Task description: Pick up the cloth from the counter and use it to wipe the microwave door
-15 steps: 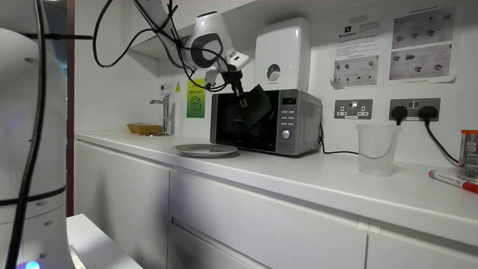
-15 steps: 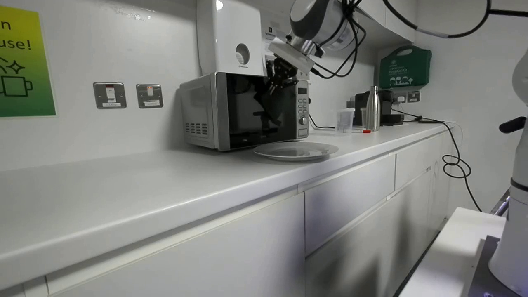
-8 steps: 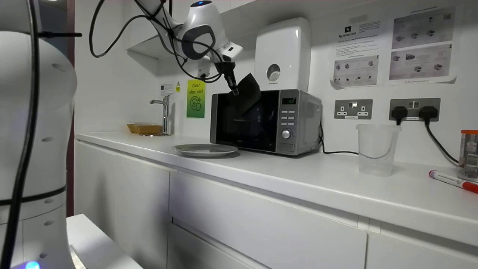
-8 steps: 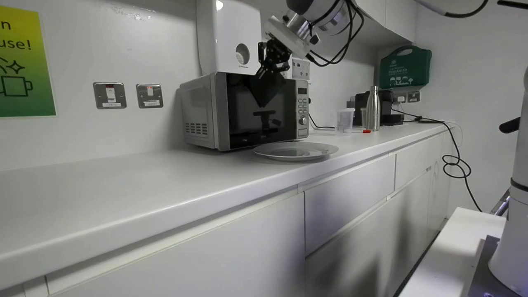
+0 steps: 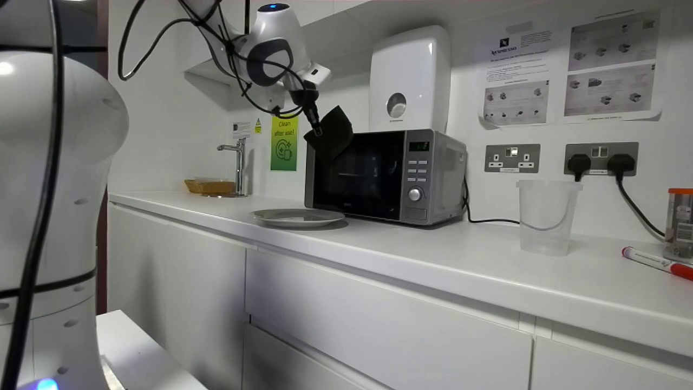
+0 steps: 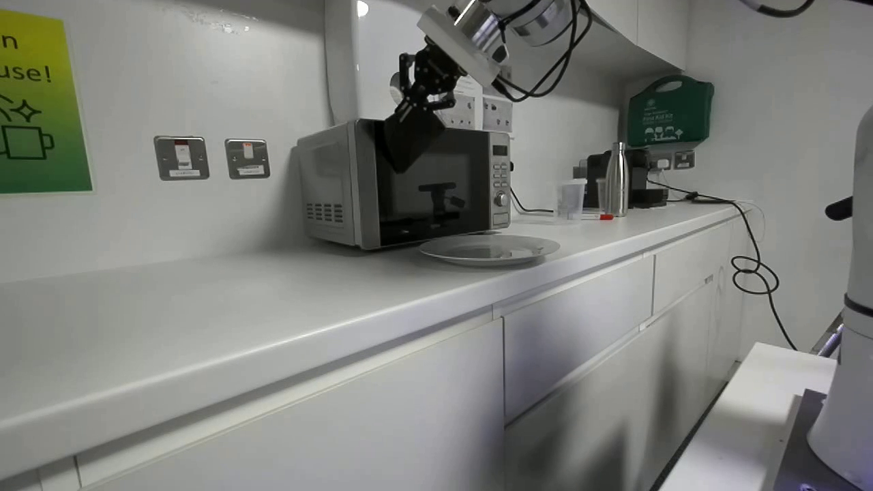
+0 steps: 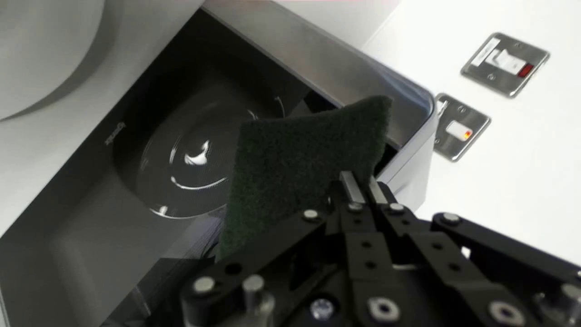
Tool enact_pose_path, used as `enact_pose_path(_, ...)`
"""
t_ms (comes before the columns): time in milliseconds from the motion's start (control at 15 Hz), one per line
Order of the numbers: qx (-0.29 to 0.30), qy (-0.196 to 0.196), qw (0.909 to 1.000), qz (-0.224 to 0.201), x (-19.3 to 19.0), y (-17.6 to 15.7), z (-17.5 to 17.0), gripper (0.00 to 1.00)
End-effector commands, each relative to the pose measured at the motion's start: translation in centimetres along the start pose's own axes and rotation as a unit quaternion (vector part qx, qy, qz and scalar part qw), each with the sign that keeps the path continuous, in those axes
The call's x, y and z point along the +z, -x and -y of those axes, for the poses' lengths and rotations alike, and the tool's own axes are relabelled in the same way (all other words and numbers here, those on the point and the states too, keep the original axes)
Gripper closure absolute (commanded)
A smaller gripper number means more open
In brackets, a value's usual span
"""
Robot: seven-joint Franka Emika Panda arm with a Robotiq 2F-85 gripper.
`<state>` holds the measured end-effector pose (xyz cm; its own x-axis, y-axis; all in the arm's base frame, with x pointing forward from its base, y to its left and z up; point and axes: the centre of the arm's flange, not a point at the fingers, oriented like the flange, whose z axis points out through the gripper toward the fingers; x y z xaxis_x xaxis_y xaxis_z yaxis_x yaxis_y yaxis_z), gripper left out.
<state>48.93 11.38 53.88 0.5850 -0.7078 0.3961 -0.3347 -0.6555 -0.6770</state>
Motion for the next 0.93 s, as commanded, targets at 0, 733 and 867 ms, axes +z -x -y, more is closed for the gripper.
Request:
enact_pose_path(0,-0.024,-0.017,0.9992,0.029,-0.3,1.8,1.2,0.99)
enact_pose_path(733,-0.069,0.143,0.9791,0.126,-0.2,2.0,-2.7,0.99)
enact_pose_path(867,-0.088,0.205,0.9634,0.149,-0.5,1.0,-4.5,0.99)
